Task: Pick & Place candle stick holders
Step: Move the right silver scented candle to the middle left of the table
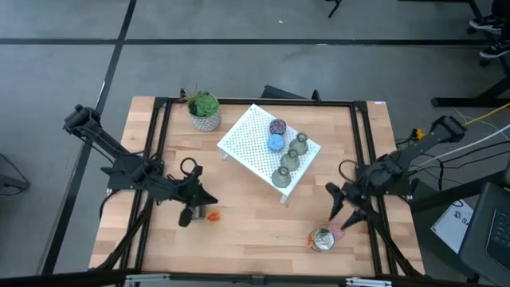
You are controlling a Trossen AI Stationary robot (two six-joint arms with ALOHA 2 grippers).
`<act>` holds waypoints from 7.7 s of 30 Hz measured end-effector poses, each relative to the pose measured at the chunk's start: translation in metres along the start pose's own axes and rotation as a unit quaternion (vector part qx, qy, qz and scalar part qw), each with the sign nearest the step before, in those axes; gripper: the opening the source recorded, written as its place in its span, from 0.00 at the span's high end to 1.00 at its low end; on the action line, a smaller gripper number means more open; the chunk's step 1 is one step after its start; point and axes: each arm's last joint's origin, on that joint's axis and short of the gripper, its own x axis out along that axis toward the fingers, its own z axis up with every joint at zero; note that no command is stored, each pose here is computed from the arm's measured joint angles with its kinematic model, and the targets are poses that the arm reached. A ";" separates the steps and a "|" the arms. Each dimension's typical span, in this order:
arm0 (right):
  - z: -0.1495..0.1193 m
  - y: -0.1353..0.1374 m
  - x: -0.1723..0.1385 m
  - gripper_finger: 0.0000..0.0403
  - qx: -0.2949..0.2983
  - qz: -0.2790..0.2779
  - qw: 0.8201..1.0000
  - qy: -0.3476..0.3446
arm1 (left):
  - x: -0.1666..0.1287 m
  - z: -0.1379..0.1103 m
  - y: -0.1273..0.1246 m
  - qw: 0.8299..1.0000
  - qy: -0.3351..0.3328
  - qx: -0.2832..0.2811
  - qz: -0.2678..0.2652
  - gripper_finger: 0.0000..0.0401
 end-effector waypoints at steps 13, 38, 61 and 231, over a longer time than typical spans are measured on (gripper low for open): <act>-0.019 0.031 0.027 0.46 0.215 -0.090 0.949 0.213 | -0.005 0.004 0.002 1.000 -0.020 0.010 0.017 0.92; -0.076 0.003 0.096 0.46 0.086 -0.259 0.928 0.252 | -0.005 0.004 0.002 1.000 -0.018 -0.002 0.011 0.92; -0.004 0.001 0.113 0.46 -0.046 -0.273 0.943 0.187 | -0.005 0.003 0.001 1.000 -0.010 0.002 -0.004 0.92; -0.071 -0.044 -0.049 0.46 -0.321 -0.208 0.915 -0.129 | 0.178 0.035 -0.098 0.878 0.220 0.404 -0.129 0.71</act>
